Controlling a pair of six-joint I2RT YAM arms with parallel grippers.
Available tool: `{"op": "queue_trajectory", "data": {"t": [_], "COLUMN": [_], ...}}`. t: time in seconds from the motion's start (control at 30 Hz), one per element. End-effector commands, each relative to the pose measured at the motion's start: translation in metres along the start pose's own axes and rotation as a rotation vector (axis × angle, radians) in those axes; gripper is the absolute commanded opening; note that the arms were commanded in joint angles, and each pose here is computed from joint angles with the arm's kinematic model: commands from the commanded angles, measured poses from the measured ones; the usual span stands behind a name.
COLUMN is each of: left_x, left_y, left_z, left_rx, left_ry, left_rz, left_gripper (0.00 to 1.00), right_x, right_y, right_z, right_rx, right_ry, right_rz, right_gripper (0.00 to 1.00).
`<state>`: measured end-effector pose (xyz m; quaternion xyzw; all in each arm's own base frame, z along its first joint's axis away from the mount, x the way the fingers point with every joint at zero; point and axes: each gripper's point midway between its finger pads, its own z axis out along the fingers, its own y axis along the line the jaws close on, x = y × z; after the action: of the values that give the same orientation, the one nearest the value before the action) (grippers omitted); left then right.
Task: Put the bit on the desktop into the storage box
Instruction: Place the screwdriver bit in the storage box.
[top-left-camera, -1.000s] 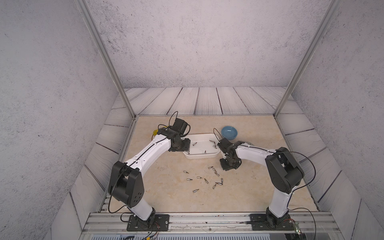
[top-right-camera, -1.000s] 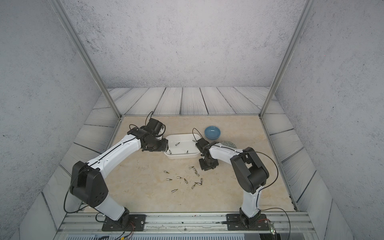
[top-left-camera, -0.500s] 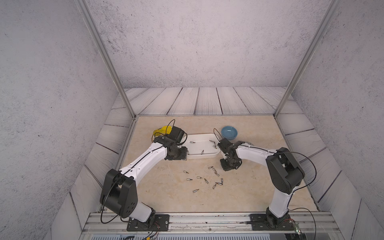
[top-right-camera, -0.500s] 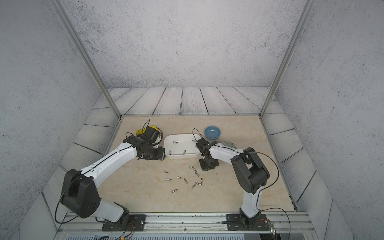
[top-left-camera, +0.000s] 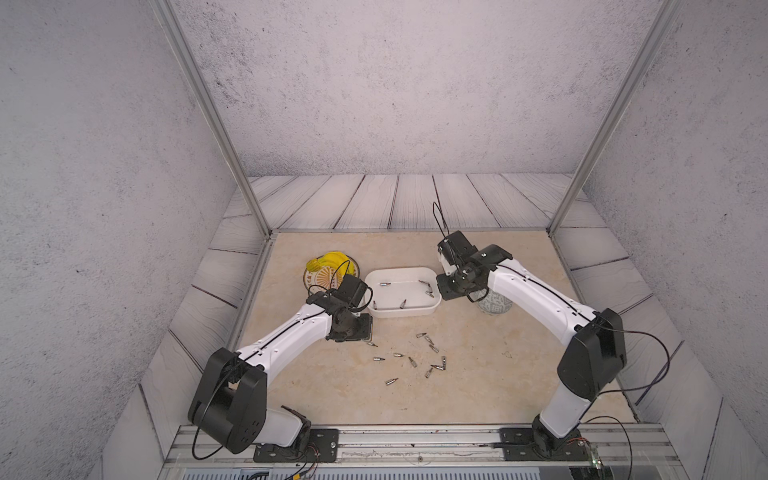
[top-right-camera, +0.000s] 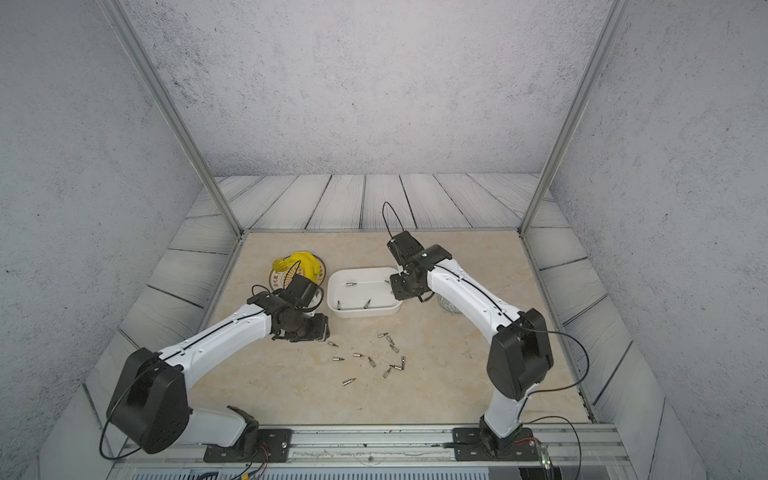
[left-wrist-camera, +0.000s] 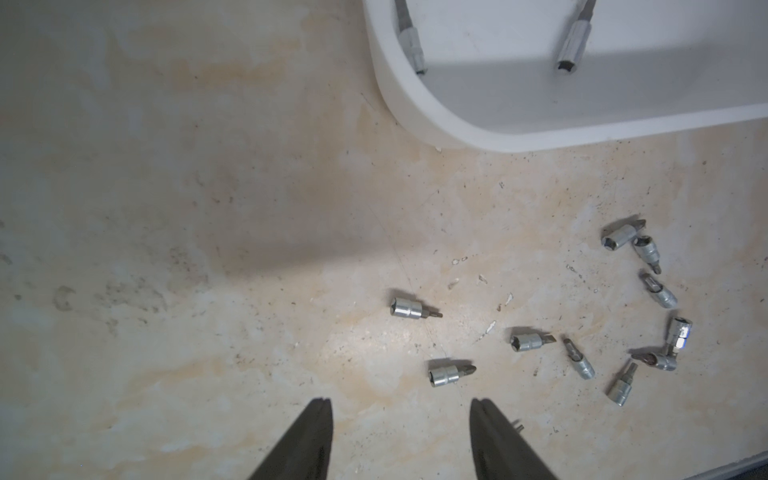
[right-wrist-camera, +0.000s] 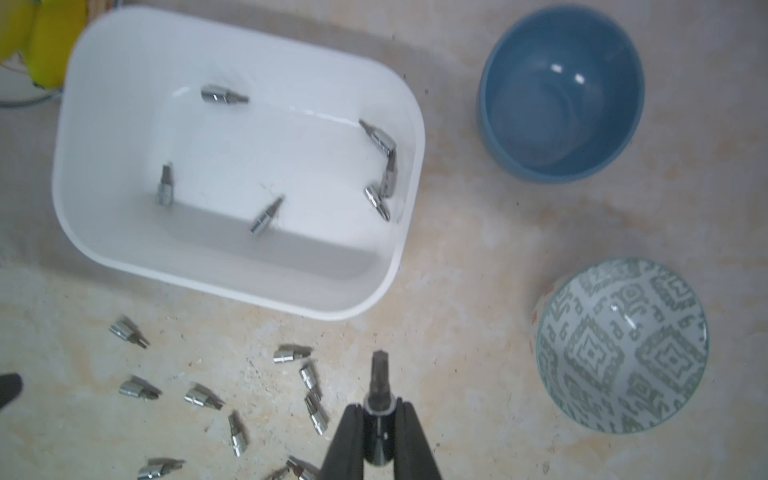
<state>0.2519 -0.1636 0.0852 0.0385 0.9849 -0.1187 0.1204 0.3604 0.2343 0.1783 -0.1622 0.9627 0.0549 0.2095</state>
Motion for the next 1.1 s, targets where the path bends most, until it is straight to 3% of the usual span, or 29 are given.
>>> {"op": "queue_trajectory", "data": {"t": [0.0,0.17,0.4,0.77,1.07], "left_x": [0.007,0.018,0.024,0.029,0.033], "left_y": [-0.003,0.000,-0.008,-0.014,-0.012], "left_z": [0.002,0.013,0.024,0.031,0.042], "left_rx": [0.003,-0.010,-0.004,-0.038,-0.085], "left_ry": [-0.013,-0.003,0.020,0.040,0.050], "left_rz": [-0.013,-0.012,-0.002,0.028,0.042], "left_gripper": [0.59,0.59,0.58,0.58,0.58], "right_x": [-0.005,-0.026,-0.015,0.001,0.002], "right_y": [0.010,0.027,0.038,0.042,0.041], "right_z": [0.021,0.058,0.118,0.163,0.173], "right_rx": [-0.019,-0.063,-0.090,-0.095,-0.081], "right_ry": [0.073,0.086,0.171,0.256,0.262], "right_rz": [-0.042,-0.043,-0.036,-0.043,-0.056], "right_gripper": [0.00,0.00,0.00,0.00,0.00]}}
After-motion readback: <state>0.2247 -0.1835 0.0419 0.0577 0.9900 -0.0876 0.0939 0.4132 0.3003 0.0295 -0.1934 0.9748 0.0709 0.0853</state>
